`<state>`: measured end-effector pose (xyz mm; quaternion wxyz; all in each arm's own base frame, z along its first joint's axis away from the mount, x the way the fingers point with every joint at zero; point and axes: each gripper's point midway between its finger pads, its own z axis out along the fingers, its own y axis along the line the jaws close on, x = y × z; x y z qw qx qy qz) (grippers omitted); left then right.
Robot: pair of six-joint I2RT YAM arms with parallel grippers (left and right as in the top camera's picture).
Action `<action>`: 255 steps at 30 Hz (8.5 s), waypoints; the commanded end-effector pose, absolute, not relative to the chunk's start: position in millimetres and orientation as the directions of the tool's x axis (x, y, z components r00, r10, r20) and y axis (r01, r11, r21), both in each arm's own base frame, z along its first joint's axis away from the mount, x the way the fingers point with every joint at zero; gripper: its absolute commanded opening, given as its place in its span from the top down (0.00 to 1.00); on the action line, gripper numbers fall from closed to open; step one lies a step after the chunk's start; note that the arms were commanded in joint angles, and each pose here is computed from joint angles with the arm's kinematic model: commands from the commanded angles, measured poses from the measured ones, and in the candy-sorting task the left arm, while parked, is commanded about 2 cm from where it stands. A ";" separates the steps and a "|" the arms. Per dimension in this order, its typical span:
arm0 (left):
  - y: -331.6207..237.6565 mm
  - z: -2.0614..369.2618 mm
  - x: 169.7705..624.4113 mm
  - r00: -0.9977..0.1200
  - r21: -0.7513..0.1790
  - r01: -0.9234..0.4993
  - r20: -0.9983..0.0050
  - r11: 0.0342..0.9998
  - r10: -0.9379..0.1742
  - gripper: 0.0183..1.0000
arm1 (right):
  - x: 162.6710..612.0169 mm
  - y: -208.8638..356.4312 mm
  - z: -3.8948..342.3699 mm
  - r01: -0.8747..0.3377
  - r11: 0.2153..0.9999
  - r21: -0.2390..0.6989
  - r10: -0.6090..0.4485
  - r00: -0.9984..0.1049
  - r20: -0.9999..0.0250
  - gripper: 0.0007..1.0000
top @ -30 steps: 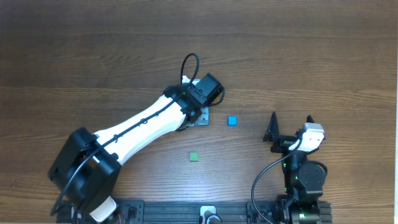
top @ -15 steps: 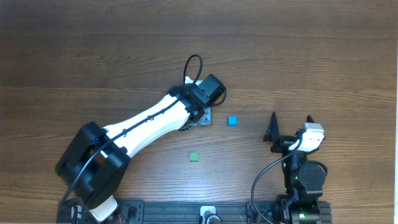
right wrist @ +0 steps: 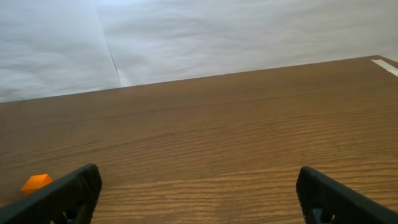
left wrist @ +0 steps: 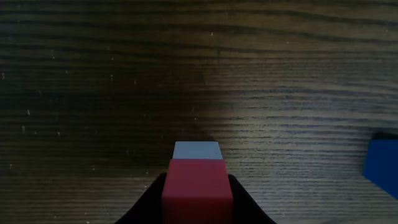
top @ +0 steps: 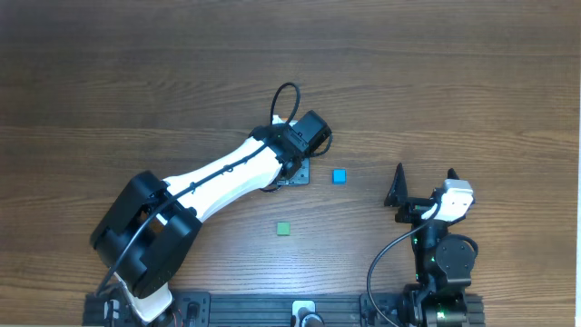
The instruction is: Stack Cubes
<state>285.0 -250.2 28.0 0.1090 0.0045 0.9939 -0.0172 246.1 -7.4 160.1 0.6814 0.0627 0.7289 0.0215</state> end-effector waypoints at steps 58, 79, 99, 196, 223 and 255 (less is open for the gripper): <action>-250.6 10.9 404.4 -0.971 -0.026 -0.076 -0.223 0.997 -0.080 0.39 | 246.2 -7.5 158.0 0.059 0.992 0.113 0.116 -0.062 -0.991 0.01; -252.8 45.2 403.2 -0.963 -0.069 -0.071 -0.254 0.995 -0.087 0.88 | 246.2 -7.5 158.0 0.059 0.992 0.113 0.116 -0.062 -0.991 0.01; -240.9 109.6 287.4 -0.946 -0.105 -0.065 -0.310 0.992 -0.095 0.90 | 246.2 -7.5 158.0 0.059 0.992 0.113 0.116 -0.062 -0.991 0.01; -63.4 211.6 400.2 -0.634 -0.210 -0.339 -0.669 0.917 -0.387 0.00 | 246.2 -7.5 158.0 0.059 0.992 0.113 0.116 -0.062 -0.991 0.01; -3.5 251.5 251.3 0.057 -0.160 0.021 -0.985 0.987 -0.160 0.05 | 246.2 -7.5 158.0 0.059 0.992 0.113 0.116 -0.062 -0.991 0.01; -11.8 158.7 245.7 -0.067 -0.013 0.076 -0.998 0.997 -0.008 0.00 | 246.2 -7.5 158.0 0.059 0.992 0.113 0.116 -0.062 -0.991 0.01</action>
